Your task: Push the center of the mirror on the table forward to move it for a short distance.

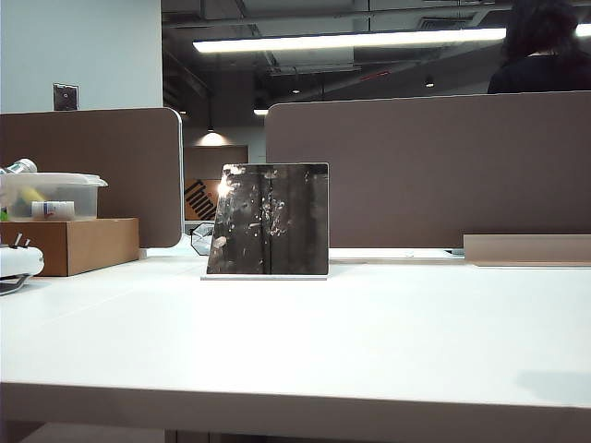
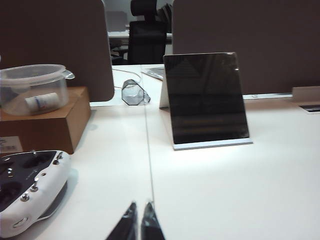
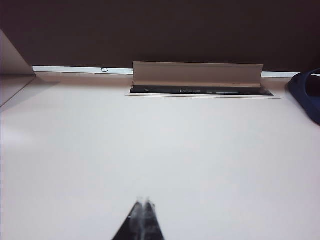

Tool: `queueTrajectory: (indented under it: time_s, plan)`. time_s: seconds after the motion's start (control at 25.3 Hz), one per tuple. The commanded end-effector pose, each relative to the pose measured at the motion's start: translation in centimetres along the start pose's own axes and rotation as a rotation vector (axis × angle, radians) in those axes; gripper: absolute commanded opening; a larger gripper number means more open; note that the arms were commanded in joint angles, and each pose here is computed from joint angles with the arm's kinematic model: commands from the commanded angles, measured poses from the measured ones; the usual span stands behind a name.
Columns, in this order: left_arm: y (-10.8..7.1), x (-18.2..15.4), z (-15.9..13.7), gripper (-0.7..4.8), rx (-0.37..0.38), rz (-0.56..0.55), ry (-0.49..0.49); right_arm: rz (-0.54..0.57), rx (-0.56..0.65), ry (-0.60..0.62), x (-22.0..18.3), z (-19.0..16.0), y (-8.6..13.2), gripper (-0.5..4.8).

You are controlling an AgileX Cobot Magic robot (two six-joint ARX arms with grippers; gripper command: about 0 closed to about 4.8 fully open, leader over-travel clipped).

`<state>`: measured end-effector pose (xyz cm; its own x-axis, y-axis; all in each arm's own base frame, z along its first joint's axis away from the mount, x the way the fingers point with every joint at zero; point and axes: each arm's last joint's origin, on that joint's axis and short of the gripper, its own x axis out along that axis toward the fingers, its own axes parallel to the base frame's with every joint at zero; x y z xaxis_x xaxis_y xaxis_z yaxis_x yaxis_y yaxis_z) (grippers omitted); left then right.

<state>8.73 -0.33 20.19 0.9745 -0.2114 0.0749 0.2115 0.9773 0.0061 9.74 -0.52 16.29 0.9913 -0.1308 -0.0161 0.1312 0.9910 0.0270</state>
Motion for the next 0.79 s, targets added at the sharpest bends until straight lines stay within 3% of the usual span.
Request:
queueTrajectory:
  time_s: [0.04, 0.43, 0.79]
  plan:
    - [0.2, 0.3, -0.4, 0.21, 0.016, 0.043, -0.071, 0.0, 0.001, -0.009, 0.0, 0.0, 0.0, -0.05]
    - [0.4, 0.6, -2.2, 0.21, 0.005, 0.072, -0.08, 0.0, 0.001, -0.009, 0.0, 0.0, 0.0, -0.05]
    - [0.7, 0.6, -2.5, 0.21, -0.034, 0.202, -0.056, -0.001, 0.001, -0.009, 0.0, 0.0, 0.0, -0.05]
